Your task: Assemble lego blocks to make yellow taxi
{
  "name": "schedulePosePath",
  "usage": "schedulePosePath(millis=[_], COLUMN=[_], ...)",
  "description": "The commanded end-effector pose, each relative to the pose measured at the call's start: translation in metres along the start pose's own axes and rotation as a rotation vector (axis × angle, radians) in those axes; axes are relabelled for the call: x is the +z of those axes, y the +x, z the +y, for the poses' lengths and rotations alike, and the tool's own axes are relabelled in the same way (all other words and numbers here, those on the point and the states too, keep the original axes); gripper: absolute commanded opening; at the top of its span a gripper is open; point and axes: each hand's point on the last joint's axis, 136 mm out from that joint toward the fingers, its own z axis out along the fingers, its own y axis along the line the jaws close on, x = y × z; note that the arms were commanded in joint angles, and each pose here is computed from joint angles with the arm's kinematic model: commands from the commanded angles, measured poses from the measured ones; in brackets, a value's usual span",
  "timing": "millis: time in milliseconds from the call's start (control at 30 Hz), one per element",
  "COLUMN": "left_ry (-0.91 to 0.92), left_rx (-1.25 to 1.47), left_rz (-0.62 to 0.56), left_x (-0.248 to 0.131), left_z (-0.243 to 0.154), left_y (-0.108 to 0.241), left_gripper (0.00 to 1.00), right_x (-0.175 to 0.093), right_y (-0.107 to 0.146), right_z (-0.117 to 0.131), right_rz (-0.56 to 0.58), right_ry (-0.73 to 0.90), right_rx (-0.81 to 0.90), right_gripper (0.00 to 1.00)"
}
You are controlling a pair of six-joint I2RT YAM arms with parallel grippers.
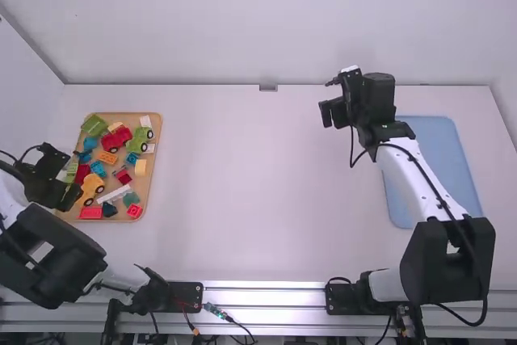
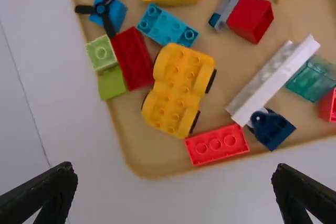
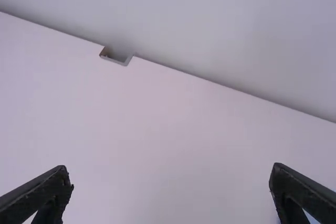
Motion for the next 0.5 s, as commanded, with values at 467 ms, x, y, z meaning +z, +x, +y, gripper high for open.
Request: schedulePosePath(millis=[467], left_ry=[0.119], left_rx=[-0.012], left_rz=[0.108], left_x=[0.084], left_z=[-0.002], left_y=[0.039], left_gripper=[0.99], right_x=[-0.003], right_y=[-0.028], right_z=[0.002], right_rz=[-0.083], right_ry=[0.002], right_rx=[0.009], right_gripper=[0.99])
